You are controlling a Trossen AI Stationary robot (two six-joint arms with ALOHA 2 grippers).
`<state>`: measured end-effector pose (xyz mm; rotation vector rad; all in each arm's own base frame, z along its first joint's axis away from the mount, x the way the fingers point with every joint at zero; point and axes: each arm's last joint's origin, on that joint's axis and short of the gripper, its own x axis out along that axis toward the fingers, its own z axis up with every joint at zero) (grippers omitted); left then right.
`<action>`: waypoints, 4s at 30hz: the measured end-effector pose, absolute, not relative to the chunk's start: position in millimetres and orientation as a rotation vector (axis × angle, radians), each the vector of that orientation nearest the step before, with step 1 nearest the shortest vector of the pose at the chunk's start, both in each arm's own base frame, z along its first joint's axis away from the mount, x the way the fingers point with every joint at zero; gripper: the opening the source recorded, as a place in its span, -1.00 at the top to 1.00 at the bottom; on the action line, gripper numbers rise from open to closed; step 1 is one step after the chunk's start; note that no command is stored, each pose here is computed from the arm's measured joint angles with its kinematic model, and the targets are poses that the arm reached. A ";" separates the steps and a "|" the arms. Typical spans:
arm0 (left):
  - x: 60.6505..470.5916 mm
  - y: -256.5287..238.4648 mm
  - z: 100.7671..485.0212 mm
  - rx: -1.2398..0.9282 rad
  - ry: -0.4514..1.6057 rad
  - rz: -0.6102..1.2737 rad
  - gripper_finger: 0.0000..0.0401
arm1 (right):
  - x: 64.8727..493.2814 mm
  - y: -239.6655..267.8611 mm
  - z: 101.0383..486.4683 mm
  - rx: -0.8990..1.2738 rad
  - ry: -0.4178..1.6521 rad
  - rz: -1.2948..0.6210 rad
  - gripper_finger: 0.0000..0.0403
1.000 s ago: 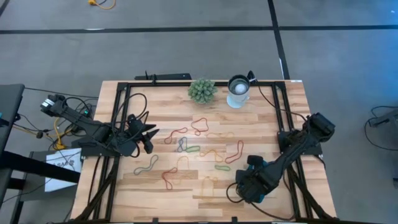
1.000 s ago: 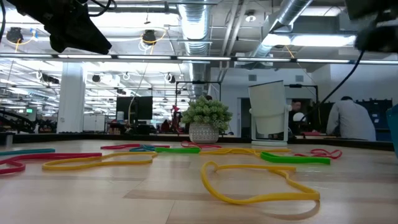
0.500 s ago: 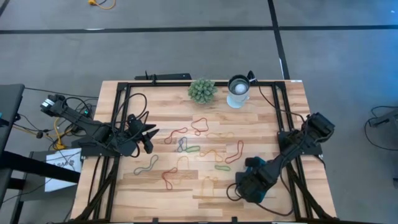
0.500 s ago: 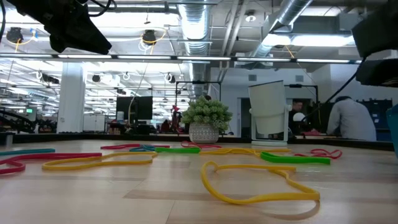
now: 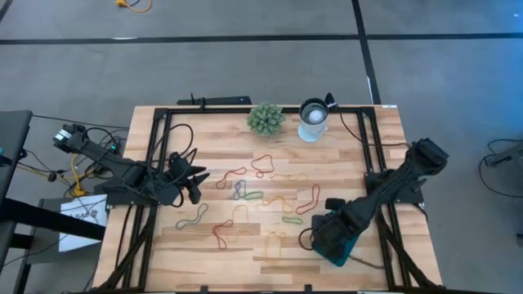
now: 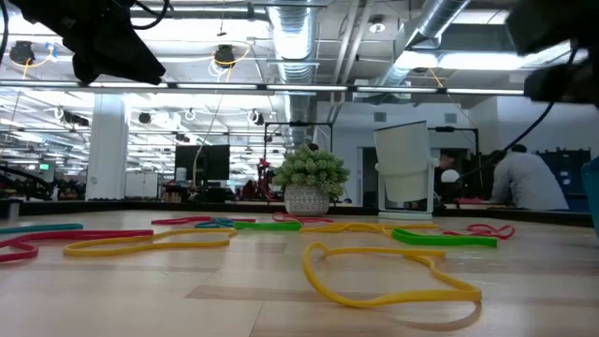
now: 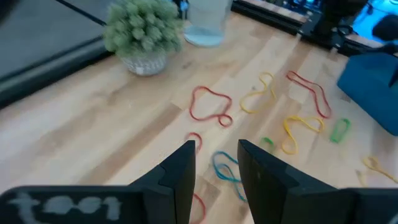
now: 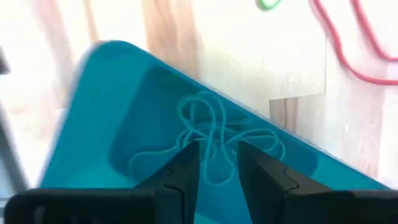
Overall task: Pick and place items into bin
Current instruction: Put the blue rubber band into the blue bin
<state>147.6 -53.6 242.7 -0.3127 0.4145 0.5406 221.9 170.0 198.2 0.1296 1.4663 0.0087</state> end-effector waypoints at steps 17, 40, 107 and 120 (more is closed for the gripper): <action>159.6 -74.3 198.4 -0.525 0.927 0.403 0.46 | 221.7 133.9 286.9 -0.078 0.690 -0.178 0.49; 178.0 -100.9 125.2 -0.490 1.245 0.635 0.59 | 228.6 123.4 287.0 -0.077 0.691 -0.214 0.49; 538.8 -111.1 194.1 -0.202 0.382 -0.462 1.00 | 162.2 92.7 323.1 -0.063 0.600 -0.379 0.49; 539.4 -114.3 274.0 0.032 0.379 -0.434 1.00 | 160.6 91.2 321.8 -0.082 0.618 -0.387 0.49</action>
